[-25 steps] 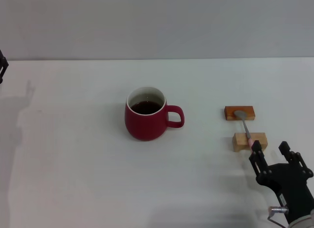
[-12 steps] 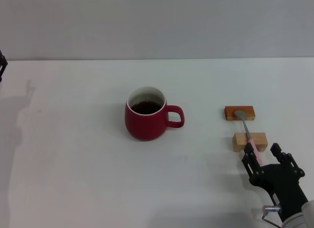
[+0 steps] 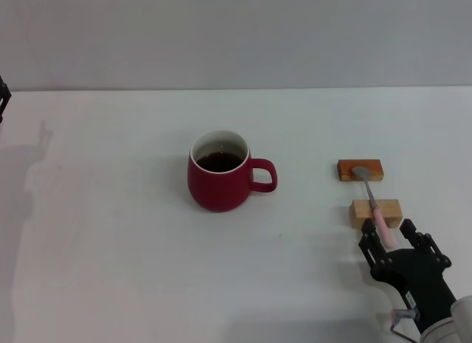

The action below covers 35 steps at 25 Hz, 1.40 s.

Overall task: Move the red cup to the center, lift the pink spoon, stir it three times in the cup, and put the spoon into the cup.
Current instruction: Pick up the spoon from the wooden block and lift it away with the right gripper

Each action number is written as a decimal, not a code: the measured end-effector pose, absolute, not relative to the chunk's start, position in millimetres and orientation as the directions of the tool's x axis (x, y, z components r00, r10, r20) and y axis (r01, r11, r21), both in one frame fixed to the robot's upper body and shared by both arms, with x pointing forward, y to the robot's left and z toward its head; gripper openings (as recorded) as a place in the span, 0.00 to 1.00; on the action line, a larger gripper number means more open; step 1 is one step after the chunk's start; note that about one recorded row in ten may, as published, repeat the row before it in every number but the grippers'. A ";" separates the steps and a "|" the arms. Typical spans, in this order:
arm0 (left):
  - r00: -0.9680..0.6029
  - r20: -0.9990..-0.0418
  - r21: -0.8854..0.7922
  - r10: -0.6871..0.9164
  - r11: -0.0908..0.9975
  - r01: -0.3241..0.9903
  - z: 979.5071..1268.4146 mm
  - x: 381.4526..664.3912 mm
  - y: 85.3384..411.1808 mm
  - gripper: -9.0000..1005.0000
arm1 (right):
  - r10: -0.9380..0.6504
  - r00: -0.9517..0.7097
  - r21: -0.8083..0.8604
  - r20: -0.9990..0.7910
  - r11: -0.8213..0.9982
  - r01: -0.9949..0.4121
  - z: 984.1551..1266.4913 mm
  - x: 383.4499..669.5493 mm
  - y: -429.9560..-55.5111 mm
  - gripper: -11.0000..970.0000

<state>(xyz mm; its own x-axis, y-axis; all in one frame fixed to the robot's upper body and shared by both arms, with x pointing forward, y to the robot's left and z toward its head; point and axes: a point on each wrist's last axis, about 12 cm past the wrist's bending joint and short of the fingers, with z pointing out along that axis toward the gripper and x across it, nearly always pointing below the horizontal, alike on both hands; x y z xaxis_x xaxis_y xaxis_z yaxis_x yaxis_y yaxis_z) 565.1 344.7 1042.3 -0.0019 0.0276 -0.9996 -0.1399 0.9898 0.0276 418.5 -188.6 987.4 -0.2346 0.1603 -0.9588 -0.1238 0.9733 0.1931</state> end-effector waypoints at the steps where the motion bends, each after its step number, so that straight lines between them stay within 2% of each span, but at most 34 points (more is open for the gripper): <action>1: -0.001 -1.000 0.027 0.028 0.990 -0.140 1042.4 565.2 344.6 0.83 | 0.160 -0.237 0.193 -0.958 0.973 -0.124 987.0 418.4 -188.6 0.66; 24: 0.009 -1.000 0.023 0.025 0.991 -0.135 1044.8 568.3 342.2 0.83 | 0.159 -0.250 0.192 -0.955 0.974 -0.117 985.5 422.4 -191.1 0.66; 30: 0.014 -1.000 0.023 0.025 0.991 -0.135 1045.3 568.3 341.9 0.83 | 0.155 -0.249 0.190 -0.956 0.974 -0.123 985.6 422.3 -190.8 0.55; 35: 0.015 -1.000 0.023 0.025 0.991 -0.135 1045.4 568.3 341.9 0.83 | 0.149 -0.253 0.190 -0.956 0.971 -0.144 985.9 422.6 -186.8 0.55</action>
